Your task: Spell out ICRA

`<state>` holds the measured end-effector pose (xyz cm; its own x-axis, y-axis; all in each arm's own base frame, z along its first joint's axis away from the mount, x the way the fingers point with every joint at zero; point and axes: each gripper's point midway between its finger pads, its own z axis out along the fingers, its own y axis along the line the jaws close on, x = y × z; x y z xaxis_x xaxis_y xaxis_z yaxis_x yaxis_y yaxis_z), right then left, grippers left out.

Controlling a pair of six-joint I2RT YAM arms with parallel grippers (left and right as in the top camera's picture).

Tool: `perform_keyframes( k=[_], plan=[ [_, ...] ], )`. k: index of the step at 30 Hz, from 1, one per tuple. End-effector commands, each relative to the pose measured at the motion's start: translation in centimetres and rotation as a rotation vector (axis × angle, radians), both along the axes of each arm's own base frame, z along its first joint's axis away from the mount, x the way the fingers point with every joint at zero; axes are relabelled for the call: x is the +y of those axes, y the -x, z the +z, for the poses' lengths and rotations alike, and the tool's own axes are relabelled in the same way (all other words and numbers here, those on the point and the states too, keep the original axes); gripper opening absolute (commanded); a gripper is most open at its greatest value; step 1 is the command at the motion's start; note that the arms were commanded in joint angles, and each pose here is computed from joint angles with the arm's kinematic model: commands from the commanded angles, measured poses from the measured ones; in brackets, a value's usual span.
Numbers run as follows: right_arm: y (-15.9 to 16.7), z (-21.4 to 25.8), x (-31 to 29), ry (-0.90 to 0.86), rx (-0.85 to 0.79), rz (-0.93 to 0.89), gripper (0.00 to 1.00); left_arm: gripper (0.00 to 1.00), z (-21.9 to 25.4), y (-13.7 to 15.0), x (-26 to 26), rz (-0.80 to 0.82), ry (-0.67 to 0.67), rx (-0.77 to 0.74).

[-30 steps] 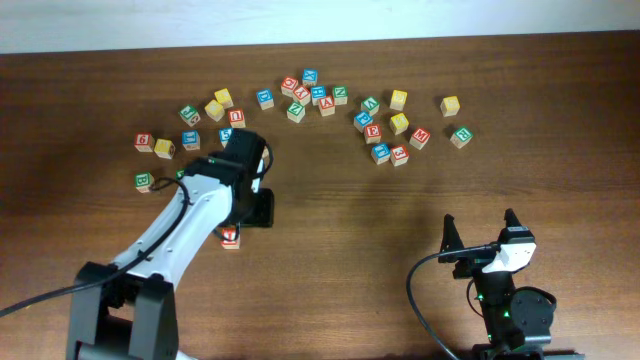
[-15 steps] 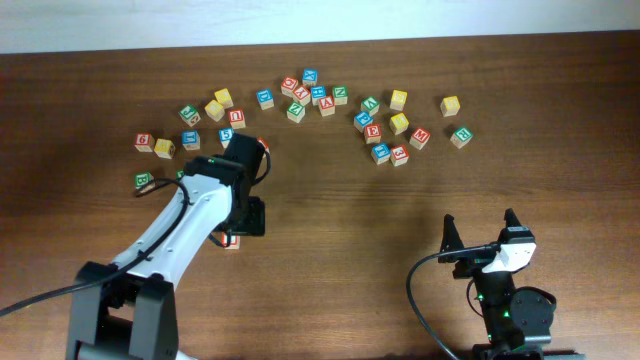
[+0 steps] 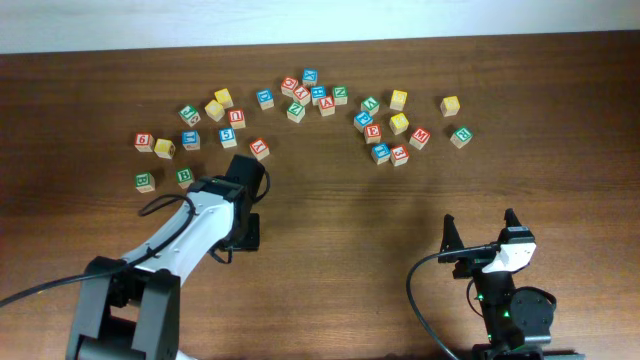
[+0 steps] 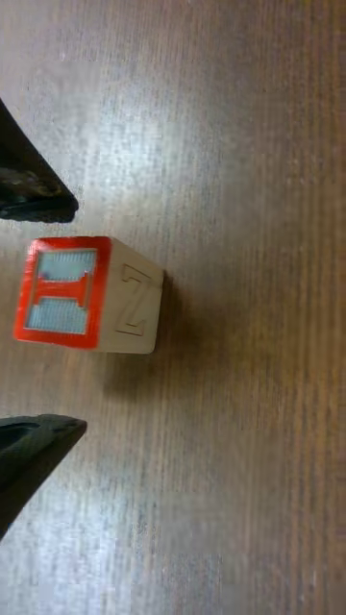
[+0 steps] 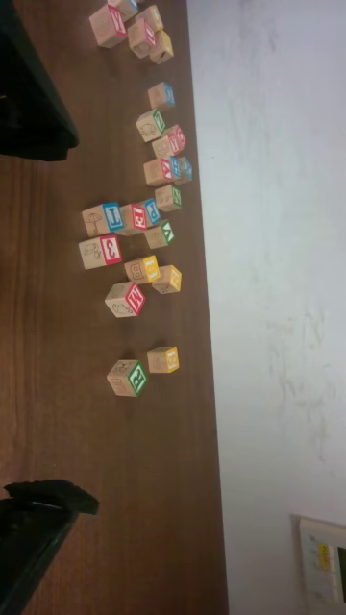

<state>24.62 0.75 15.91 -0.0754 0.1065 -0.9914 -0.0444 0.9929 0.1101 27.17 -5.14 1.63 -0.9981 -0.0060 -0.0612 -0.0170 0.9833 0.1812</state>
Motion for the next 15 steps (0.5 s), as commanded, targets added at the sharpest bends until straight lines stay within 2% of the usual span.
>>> perform_keyframes(
  k=[1, 8, 15],
  plan=[
    [0.0, -0.3, -0.2, -0.003, 0.006, -0.009, 0.98, 0.55, 0.0, 0.0, 0.9, 0.029, -0.011, -0.012],
    [0.0, -0.3, -0.2, -0.003, 0.006, -0.008, 0.98, 0.49, -0.3, -0.3, 0.8, 0.089, 0.089, -0.005],
    [0.0, -0.3, -0.2, -0.003, 0.006, -0.009, 0.98, 0.43, -0.3, -0.4, 0.4, 0.086, 0.116, -0.005]
  ],
)
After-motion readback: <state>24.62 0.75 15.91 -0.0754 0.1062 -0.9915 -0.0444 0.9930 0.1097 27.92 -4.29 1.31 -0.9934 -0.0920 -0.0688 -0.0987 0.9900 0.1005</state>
